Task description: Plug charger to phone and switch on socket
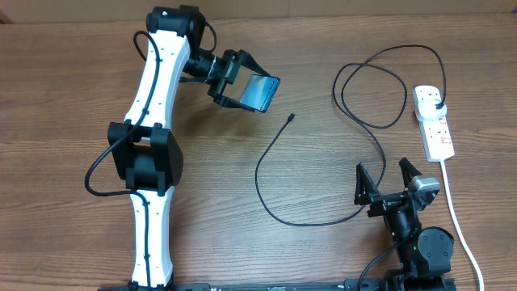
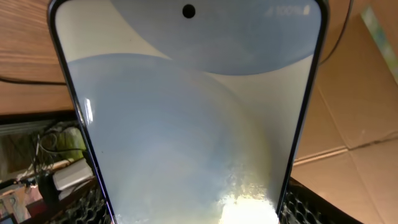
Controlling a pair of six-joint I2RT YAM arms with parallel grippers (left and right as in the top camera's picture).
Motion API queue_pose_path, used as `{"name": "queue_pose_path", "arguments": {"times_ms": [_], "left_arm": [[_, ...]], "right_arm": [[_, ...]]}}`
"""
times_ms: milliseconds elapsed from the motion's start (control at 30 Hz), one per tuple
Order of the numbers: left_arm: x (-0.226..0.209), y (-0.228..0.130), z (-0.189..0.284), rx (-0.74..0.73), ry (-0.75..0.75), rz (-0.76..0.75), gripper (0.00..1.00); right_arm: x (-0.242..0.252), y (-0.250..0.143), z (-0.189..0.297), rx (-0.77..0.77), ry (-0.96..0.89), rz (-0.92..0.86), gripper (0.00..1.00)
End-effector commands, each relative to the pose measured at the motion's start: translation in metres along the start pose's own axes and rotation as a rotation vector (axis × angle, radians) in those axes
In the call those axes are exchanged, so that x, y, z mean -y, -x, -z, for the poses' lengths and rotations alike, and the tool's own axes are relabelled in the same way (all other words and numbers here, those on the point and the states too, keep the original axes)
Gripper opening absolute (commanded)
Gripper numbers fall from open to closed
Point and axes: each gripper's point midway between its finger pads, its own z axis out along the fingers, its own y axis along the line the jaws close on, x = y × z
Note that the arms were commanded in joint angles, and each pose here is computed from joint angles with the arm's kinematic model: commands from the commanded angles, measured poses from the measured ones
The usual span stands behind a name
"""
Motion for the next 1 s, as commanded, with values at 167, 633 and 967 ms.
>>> {"name": "queue_pose_path", "arguments": {"times_ms": [167,633,967], "left_arm": [[0.010,-0.013,0.002,-0.049,-0.042,-0.016,0.61],[0.010,-0.013,0.001,-0.048,-0.039,-0.016,0.60],[0.010,-0.013,0.001,-0.048,-0.039,-0.016,0.60]], "right_arm": [[-0.001,-0.002,0.000,0.002,0.009,0.002,1.00],[-0.015,-0.004,0.001,-0.021,0.084,-0.168,1.00],[-0.033,0.013,0.007,-0.162,0.125,-0.233,1.00]]}}
